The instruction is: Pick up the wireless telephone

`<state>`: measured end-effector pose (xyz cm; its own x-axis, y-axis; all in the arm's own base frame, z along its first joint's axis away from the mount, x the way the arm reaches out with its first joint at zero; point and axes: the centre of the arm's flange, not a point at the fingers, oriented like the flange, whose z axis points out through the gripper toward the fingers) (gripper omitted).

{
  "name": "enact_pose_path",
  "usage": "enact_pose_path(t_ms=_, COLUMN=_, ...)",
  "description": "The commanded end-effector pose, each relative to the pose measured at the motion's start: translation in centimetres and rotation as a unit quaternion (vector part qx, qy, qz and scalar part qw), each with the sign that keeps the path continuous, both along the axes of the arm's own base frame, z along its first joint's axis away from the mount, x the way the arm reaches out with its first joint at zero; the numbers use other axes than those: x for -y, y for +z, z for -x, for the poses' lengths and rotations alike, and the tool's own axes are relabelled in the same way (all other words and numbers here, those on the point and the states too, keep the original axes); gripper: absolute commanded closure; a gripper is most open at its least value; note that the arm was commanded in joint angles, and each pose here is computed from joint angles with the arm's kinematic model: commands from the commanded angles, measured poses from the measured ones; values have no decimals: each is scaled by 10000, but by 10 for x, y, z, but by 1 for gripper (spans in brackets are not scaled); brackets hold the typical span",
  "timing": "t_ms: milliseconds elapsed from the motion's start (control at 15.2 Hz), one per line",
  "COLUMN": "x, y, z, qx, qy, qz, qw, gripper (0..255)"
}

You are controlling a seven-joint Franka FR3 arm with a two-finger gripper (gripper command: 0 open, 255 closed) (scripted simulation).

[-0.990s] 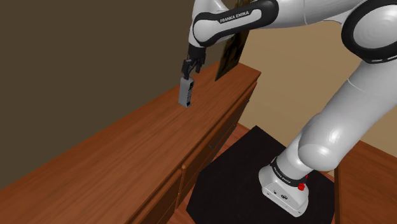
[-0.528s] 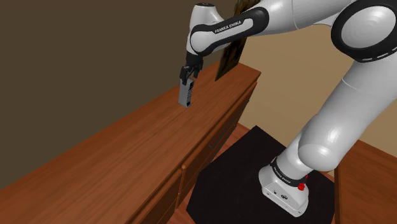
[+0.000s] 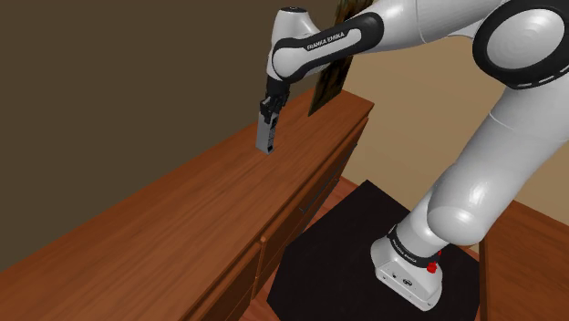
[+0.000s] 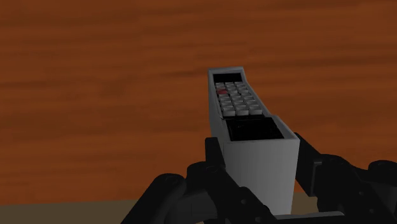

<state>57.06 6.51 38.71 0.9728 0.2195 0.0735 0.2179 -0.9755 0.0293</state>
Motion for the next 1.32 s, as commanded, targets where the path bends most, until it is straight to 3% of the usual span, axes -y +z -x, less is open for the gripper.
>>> enact_pose_path(t_ms=0, x=0, y=-1, z=0, qx=-5, qy=-3, qz=2, qw=10000, gripper=255)
enact_pose_path(t_ms=198, x=0, y=-1, z=0, qx=-5, qy=-3, qz=2, qw=10000, gripper=255)
enact_pose_path(t_ms=1254, x=0, y=79, z=0, qx=-5, qy=-3, qz=2, qw=10000, gripper=255)
